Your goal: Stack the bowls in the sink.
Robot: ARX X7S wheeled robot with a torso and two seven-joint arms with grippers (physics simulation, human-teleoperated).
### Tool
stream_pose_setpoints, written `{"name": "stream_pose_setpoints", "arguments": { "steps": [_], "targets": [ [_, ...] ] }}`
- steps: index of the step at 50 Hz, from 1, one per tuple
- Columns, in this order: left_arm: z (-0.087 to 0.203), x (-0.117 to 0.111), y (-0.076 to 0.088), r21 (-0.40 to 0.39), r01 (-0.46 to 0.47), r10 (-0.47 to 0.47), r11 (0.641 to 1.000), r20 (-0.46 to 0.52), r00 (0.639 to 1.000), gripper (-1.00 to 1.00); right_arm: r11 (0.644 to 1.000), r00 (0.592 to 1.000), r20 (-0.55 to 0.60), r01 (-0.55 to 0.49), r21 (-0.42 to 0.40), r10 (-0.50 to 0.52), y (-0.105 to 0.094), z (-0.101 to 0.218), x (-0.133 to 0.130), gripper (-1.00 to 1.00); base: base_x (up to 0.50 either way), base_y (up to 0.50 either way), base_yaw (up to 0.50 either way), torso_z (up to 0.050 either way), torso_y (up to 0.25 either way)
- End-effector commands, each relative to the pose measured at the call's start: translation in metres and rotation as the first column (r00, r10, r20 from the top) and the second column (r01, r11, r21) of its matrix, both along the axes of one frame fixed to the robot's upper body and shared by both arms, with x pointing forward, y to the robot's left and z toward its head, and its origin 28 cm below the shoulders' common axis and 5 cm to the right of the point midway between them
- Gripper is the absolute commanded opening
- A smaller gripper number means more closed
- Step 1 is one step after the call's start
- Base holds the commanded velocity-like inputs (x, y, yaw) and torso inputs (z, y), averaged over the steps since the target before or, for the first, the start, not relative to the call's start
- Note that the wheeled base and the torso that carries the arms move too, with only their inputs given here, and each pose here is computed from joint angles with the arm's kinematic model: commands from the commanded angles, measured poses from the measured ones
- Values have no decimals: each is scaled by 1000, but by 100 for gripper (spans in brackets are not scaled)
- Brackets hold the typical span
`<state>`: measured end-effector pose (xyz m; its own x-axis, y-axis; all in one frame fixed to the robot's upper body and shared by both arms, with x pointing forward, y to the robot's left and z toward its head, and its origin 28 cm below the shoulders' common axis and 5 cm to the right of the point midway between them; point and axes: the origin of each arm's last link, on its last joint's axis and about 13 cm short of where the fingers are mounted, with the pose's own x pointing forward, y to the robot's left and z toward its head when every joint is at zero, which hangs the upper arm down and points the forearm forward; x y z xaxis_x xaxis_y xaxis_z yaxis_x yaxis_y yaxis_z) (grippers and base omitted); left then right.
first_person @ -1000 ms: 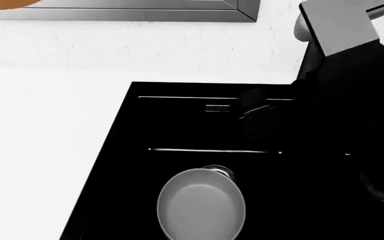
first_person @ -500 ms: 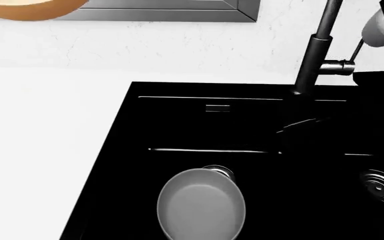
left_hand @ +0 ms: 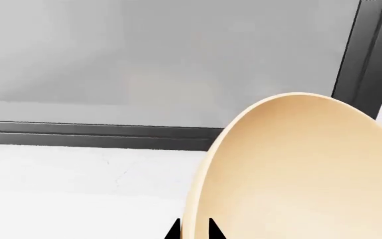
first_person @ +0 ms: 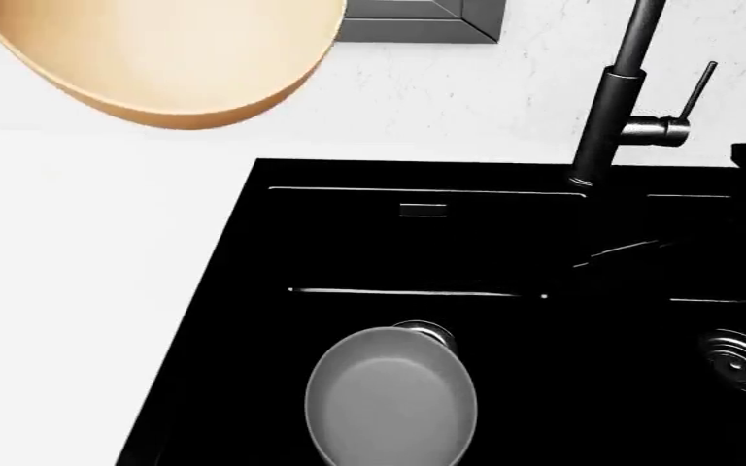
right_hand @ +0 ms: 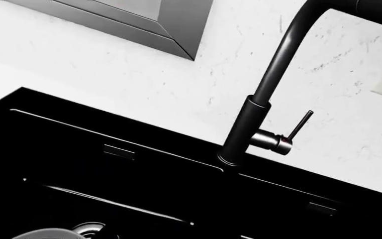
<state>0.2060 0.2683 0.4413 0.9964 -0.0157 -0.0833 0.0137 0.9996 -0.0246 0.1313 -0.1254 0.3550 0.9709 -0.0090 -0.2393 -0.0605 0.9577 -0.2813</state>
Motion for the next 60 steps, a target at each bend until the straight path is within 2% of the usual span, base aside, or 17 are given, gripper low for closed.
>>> {"name": "stream_pose_setpoints", "arguments": {
  "steps": [1, 15, 25, 35, 52, 60],
  "targets": [
    [-8, 14, -12, 41, 58, -56, 997, -49, 997, -100, 1000, 1000, -9, 1, -3, -1, -1, -4, 1, 100, 0, 0, 0, 0, 0],
    [-26, 25, -34, 105, 142, -127, 984, -133, 983, -100, 1000, 1000, -20, 4, -7, -4, -1, -7, 1, 100, 0, 0, 0, 0, 1],
    [-52, 30, -43, 172, 227, -183, 959, -241, 953, -100, 1000, 1000, -13, 11, -8, -12, -3, -4, -4, 100, 0, 0, 0, 1, 0],
    [-74, 32, -49, 198, 305, -232, 932, -323, 918, -100, 1000, 1000, -11, 14, -8, -14, -4, -4, -4, 100, 0, 0, 0, 0, 0],
    [-95, 34, -63, 157, 415, -330, 896, -391, 859, -100, 1000, 999, -24, 21, -8, -21, -6, -8, -2, 100, 0, 0, 0, 0, 1],
    [-98, 36, -69, 69, 433, -379, 899, -377, 845, -100, 1000, 999, -29, 27, -9, -27, -7, -10, -2, 100, 0, 0, 0, 0, 0]
  ]
}}
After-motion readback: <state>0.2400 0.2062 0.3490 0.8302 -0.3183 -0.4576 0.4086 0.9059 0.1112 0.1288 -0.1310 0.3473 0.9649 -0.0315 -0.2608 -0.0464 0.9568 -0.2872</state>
